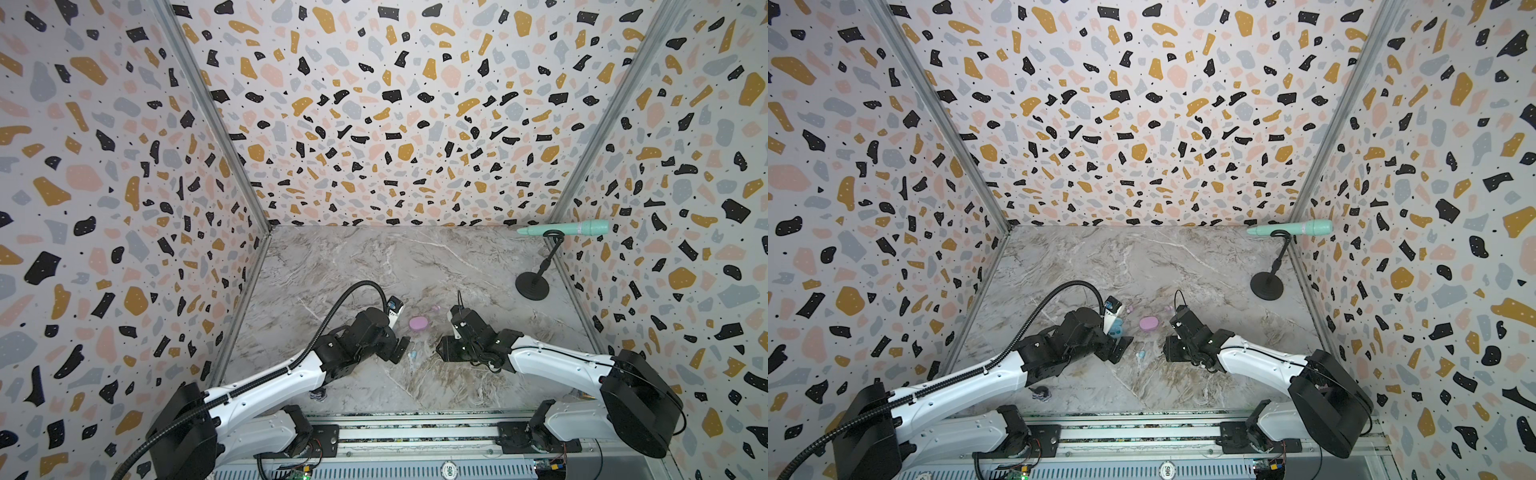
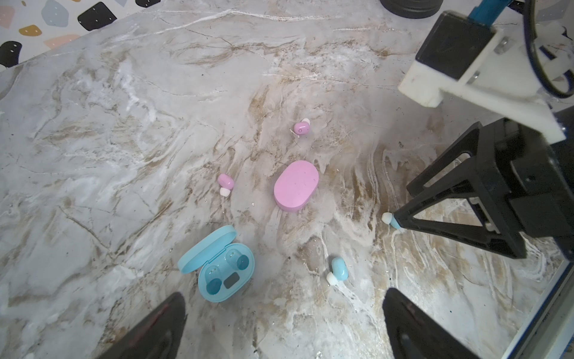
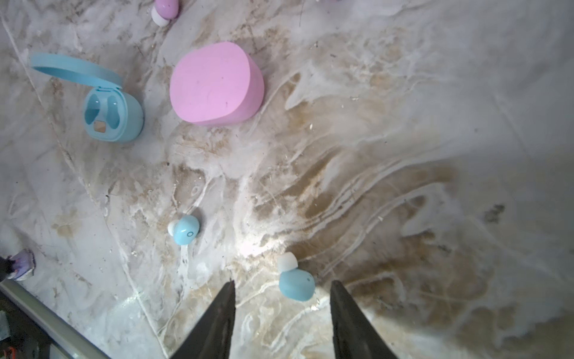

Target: Insert the wireless bluetooth earbuds into the charging case

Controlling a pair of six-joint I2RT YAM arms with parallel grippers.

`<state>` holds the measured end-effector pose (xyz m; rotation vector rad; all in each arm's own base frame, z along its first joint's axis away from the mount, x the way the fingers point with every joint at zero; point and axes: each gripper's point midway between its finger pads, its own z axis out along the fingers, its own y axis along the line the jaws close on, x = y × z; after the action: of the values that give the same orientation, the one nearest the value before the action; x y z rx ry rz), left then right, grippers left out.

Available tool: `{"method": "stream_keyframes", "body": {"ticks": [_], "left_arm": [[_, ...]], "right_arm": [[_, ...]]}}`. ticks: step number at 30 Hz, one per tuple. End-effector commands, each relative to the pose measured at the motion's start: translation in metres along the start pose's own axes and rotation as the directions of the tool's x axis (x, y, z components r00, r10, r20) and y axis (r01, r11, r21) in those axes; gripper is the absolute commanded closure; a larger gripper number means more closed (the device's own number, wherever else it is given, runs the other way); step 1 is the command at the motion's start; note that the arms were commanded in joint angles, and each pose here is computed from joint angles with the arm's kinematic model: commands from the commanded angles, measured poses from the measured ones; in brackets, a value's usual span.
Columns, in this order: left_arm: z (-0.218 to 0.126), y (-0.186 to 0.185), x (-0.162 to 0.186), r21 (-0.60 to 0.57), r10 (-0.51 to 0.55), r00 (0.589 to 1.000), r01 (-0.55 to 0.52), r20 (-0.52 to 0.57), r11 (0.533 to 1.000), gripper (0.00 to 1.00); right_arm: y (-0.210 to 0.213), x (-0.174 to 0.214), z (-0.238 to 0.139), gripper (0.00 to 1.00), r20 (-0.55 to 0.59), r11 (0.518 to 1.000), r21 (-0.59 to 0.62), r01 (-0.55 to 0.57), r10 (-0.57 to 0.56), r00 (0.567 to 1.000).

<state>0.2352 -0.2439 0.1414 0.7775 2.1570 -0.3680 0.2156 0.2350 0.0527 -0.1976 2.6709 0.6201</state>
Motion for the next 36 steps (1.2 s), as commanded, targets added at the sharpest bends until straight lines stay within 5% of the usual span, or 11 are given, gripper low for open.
{"method": "stream_keyframes", "body": {"ticks": [1,36], "left_arm": [[-0.003,-0.003,-0.015,0.012,0.004,0.999,-0.004,0.034,1.000,0.00],[-0.005,-0.004,-0.017,0.019,0.002,0.999,-0.002,0.042,1.000,0.00]], "right_arm": [[0.004,-0.007,0.004,0.49,0.010,0.999,-0.042,0.017,-0.017,1.000],[0.033,0.037,0.020,0.48,-0.072,0.993,-0.118,-0.001,-0.008,0.997]]}}
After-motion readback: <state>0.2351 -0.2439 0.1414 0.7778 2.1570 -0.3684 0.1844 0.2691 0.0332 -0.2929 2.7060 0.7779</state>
